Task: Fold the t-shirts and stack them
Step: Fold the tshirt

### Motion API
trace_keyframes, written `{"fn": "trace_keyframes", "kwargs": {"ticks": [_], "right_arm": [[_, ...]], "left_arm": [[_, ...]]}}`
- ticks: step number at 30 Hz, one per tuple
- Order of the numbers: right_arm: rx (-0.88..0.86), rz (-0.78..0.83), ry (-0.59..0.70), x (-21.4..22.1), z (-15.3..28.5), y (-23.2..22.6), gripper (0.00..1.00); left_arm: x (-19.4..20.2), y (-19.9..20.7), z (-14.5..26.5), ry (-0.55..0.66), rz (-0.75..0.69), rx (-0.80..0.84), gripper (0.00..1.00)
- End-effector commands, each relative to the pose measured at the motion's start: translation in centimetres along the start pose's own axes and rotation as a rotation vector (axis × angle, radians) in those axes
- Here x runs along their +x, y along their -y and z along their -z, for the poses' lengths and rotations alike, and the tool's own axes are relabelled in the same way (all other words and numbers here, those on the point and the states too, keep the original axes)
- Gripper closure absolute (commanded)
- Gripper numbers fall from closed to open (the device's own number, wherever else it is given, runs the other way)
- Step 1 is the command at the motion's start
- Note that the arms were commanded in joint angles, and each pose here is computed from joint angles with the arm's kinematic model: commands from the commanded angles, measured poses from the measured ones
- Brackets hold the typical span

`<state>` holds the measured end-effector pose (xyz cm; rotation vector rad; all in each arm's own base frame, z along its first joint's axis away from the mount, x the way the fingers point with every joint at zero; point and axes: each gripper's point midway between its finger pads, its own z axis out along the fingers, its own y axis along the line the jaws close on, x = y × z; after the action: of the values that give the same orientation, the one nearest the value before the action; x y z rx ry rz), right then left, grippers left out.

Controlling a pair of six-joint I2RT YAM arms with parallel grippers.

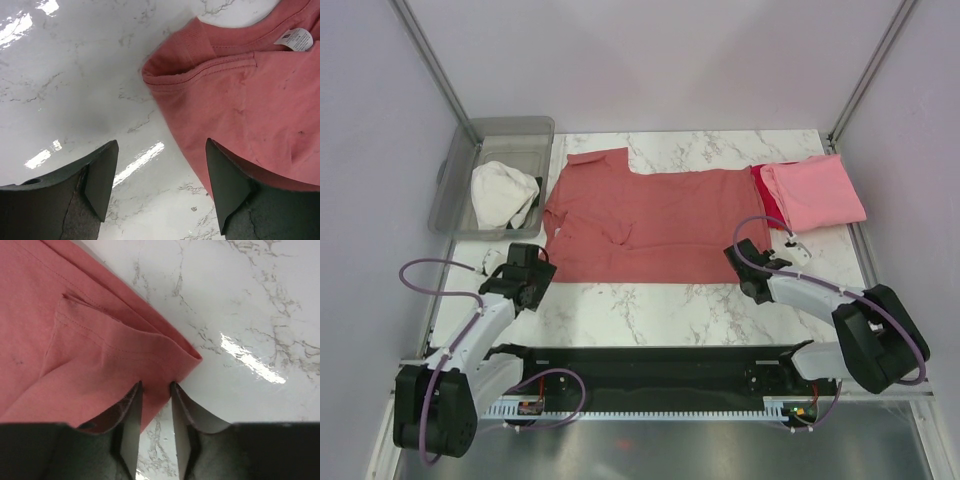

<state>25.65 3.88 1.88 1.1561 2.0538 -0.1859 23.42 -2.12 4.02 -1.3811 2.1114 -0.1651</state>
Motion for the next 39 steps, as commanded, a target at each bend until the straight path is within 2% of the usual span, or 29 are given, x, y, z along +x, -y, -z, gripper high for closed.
{"fn": "trace_keyframes", "kwargs": {"ticks": [1, 2, 4, 5, 10, 16, 26, 27, 29, 30, 32, 33, 39], "right_arm": [[0.001, -0.061, 0.034, -0.8, -0.4, -1.4, 0.65], [0.005, -0.061, 0.040, -0.9, -0.5, -1.4, 0.69], [0.016, -0.058, 0.049, -0.9, -0.7, -1.2, 0.85], [0.014, -0.055, 0.050, -0.9, -0.7, -1.2, 0.99], [-0.021, -0.041, 0.048, -1.5, 0.0, -1.4, 1.00], [-0.066, -0.056, 0.047, -2.0, 0.9, -1.4, 1.00], [-0.100, -0.071, 0.033, -2.0, 1.3, -1.4, 1.00], [-0.100, -0.068, 0.028, -1.9, 1.3, -1.4, 1.00], [-0.100, -0.069, 0.025, -1.8, 1.3, -1.3, 1.00], [-0.098, -0.065, 0.024, -1.7, 1.3, -1.2, 1.00], [-0.099, -0.067, 0.021, -1.7, 1.4, -1.0, 1.00], [-0.096, -0.065, 0.017, -1.6, 1.4, -0.8, 1.00], [-0.071, -0.064, -0.016, -1.2, 2.0, 0.8, 1.00]], "left_arm": [[-0.2, 1.2, -0.2, -0.008, -0.023, 0.060, 0.22], [-0.2, 1.3, -0.2, -0.008, -0.024, 0.063, 0.22], [-0.1, 1.6, -0.4, -0.012, -0.033, 0.073, 0.19], [-0.2, 1.8, -0.4, -0.011, -0.036, 0.079, 0.19], [-0.1, 2.1, -1.1, -0.013, -0.052, 0.076, 0.20], [0.1, 1.6, -1.9, 0.003, 0.008, 0.073, 0.38], [0.1, 1.2, -3.7, 0.012, 0.067, 0.024, 0.51], [0.4, 0.9, -4.1, 0.002, 0.078, 0.007, 0.60], [0.9, 0.5, -4.4, -0.014, 0.087, -0.004, 0.70], [1.0, 0.4, -4.4, -0.017, 0.092, -0.007, 0.84], [1.0, 0.1, -4.3, -0.015, 0.100, -0.005, 0.95], [0.9, 0.0, -4.3, -0.012, 0.097, 0.000, 0.98], [0.6, -0.9, -2.4, 0.009, 0.123, 0.043, 0.98]]}}
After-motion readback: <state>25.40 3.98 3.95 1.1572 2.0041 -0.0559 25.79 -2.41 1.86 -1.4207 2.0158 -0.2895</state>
